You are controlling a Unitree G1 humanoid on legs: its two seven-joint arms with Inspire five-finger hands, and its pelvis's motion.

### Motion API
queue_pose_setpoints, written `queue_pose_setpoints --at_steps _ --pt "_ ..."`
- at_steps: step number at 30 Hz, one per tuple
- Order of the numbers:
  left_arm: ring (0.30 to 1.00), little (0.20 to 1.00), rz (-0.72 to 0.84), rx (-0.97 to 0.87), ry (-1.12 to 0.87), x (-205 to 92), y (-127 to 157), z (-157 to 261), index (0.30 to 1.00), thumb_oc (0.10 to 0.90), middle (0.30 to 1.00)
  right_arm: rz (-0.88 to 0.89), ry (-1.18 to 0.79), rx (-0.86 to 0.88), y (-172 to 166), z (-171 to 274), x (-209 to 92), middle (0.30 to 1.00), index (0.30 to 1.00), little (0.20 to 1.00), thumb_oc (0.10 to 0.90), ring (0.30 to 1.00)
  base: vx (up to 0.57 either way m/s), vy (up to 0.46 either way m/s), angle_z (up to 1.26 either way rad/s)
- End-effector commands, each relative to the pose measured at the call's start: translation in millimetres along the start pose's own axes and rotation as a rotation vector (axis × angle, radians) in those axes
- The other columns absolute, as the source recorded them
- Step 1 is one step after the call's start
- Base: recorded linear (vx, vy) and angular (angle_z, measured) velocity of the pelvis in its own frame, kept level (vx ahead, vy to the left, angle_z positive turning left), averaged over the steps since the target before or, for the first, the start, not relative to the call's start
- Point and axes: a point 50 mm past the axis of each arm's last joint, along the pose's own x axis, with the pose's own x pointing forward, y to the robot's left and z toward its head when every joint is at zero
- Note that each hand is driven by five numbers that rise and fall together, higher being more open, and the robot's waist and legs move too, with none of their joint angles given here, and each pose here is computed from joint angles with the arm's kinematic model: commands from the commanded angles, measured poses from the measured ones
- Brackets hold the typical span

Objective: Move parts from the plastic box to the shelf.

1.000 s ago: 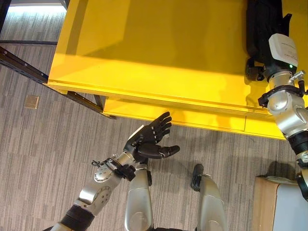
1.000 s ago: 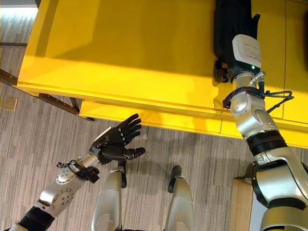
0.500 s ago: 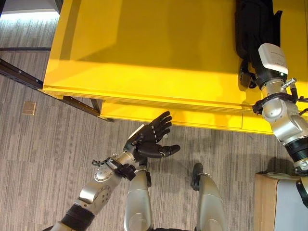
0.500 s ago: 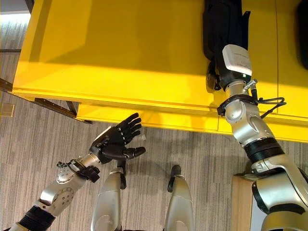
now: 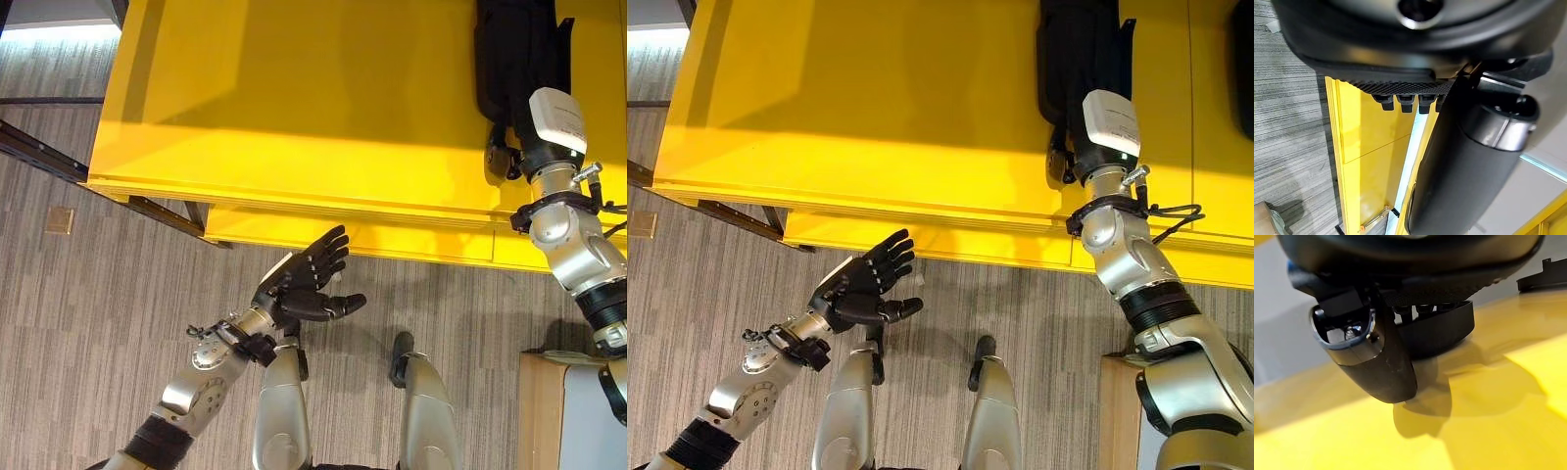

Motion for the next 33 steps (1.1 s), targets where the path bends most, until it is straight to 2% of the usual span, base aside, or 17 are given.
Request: queue_pose_setpoints --at_steps 1,2,6,22,33 --pt "1.000 1.000 -0.066 -0.027 -0.285 11 -21 39 1.000 0.900 1.000 -0.321 -0.120 0.032 -52 21 15 1.000 1.000 1.000 0.900 1.000 0.02 0.040 -0.07" --pt "1.000 1.000 -0.062 -0.031 -0.294 10 -21 38 1.000 0.900 1.000 -0.388 -0.156 0.034 -58 27 14 1.000 1.000 1.000 0.900 1.000 0.01 0.035 -0.04" --pt "1.000 1.000 -0.064 -0.038 -0.299 9 -21 36 1.000 0.900 1.000 -0.426 -0.185 0.040 -61 34 12 1.000 1.000 1.000 0.900 1.000 0.00 0.027 0.00" --pt "1.000 1.000 -0.089 -0.047 -0.297 5 -25 33 1.000 0.900 1.000 -0.390 -0.316 0.101 -55 54 3 1.000 1.000 1.000 0.900 1.000 0.00 0.009 -0.01" --pt "1.000 1.000 -0.071 -0.067 -0.306 0 -29 33 1.000 0.900 1.000 -0.602 -0.530 0.326 -75 89 -27 1.000 1.000 1.000 0.900 1.000 0.01 0.025 -0.01"
